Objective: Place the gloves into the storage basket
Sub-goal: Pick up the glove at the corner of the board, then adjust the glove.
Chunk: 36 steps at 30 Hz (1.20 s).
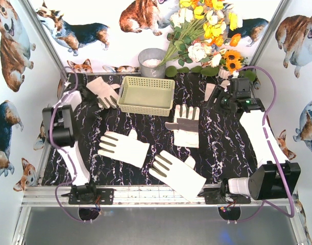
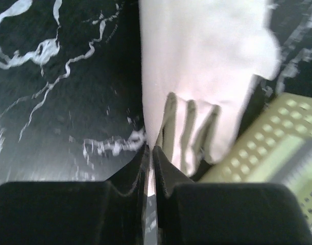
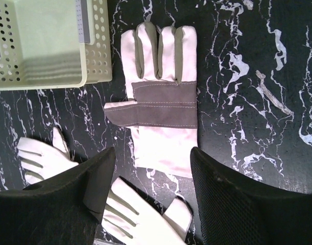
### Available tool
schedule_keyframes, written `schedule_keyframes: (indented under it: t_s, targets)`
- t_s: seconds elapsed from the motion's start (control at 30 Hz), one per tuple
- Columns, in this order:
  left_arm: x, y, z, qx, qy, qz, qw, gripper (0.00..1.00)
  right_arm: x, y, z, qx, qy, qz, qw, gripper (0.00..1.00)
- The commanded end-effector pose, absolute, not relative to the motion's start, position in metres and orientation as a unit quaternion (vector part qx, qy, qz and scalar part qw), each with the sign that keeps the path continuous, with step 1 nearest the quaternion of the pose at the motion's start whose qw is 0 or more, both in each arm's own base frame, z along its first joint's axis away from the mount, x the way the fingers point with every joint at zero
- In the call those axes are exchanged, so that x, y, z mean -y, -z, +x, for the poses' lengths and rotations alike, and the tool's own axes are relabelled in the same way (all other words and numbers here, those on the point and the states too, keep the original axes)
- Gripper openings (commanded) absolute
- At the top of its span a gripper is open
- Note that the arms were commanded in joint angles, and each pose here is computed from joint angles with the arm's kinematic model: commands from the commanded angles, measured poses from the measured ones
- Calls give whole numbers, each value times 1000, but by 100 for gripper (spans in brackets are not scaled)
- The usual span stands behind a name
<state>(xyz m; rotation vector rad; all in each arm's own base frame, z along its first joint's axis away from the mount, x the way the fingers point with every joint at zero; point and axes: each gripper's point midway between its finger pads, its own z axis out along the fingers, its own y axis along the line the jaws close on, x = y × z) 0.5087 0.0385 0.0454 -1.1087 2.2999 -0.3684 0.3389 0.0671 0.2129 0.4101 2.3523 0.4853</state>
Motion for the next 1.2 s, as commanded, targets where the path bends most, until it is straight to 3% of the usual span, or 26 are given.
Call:
schedule_keyframes:
  t_s: [0.0, 0.2, 0.43, 0.5, 0.87, 1.17]
  targets:
    - [-48, -123, 493, -842, 128, -395, 345, 0, -80, -253, 354, -885, -203, 111, 405, 62]
    - [-43, -187, 445, -823, 131, -408, 372, 0, -112, -266, 355, -883, -221, 36, 413, 62]
    - [-29, -262, 406, -790, 169, -420, 413, 0, -155, -293, 356, -856, -312, -8, 411, 63]
    - [-24, -278, 397, -780, 187, -424, 421, 0, -166, -303, 354, -848, -337, -16, 409, 68]
    - [59, -319, 369, -769, 286, -407, 402, 0, -230, -322, 314, -813, -375, -186, 405, 84]
    - [146, -340, 355, -782, 355, -357, 368, 0, -277, -323, 278, -776, -367, -296, 419, 85]
